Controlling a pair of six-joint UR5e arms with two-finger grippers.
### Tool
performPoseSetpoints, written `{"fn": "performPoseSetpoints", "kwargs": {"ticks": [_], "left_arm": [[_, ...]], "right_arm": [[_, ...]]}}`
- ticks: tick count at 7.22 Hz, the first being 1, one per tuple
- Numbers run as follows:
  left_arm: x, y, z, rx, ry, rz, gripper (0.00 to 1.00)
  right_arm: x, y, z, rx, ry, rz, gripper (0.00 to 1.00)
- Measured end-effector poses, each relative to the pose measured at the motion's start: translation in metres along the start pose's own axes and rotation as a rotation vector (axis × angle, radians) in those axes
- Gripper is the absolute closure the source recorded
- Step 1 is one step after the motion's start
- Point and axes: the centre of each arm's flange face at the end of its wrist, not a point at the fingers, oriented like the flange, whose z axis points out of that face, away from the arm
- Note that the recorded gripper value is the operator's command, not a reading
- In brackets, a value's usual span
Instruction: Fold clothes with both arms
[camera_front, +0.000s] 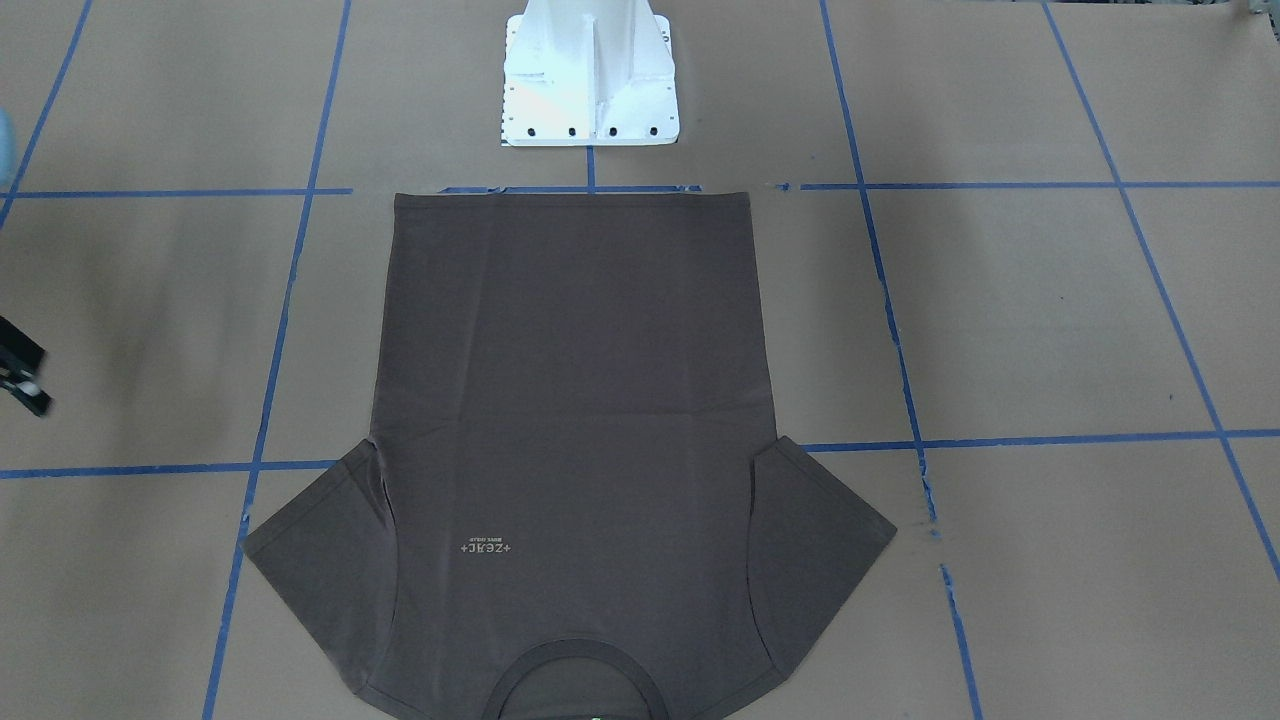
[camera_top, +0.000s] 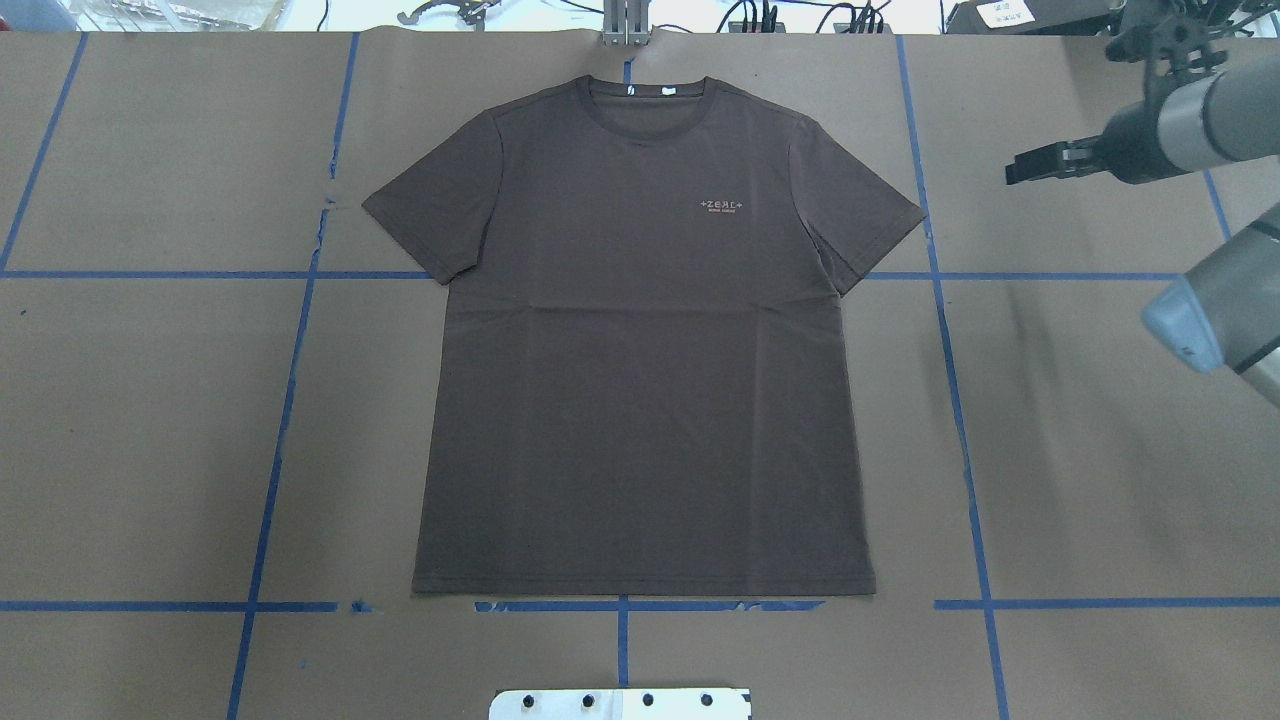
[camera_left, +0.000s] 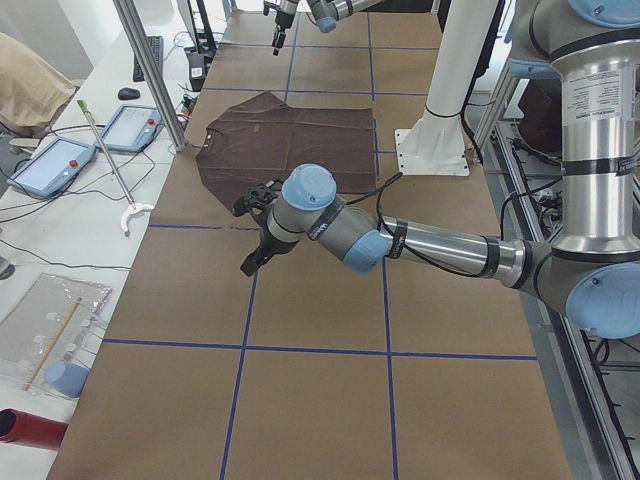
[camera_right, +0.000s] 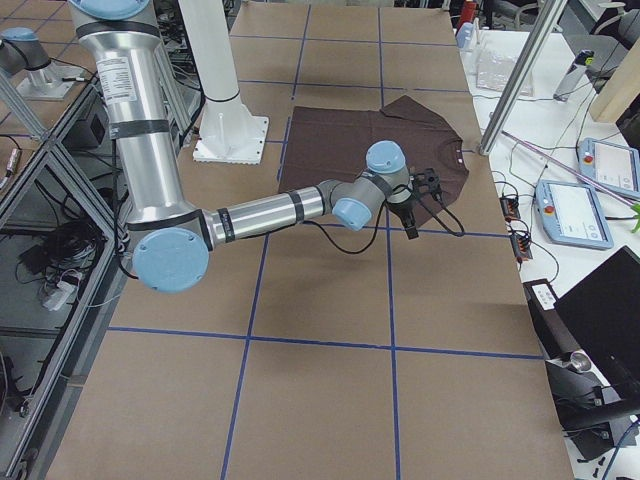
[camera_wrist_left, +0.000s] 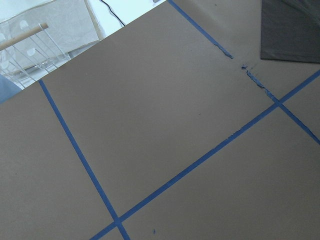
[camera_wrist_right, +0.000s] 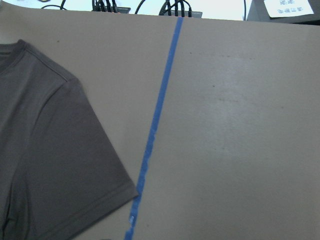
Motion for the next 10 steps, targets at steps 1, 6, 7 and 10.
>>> {"fn": "performPoseSetpoints", "kwargs": {"ticks": [1,6,7,10], "left_arm": [[0.000,0.000,0.000,0.001,0.000,0.001,0.00],[0.000,-0.002,0.000,0.002,0.000,0.002,0.00],[0.000,-0.002,0.000,0.002,0.000,0.002,0.00],[0.000,-0.002,0.000,0.001,0.000,0.002,0.00]], "right_arm": [[-0.023,0.003,0.032,0.028,0.002,0.031,0.24],[-0.070,0.026,0.104,0.064,0.070,0.101,0.30],[-0.068,0.026,0.109,0.067,0.083,0.103,0.30],[-0.065,0.027,0.119,0.072,0.109,0.103,0.31]]}}
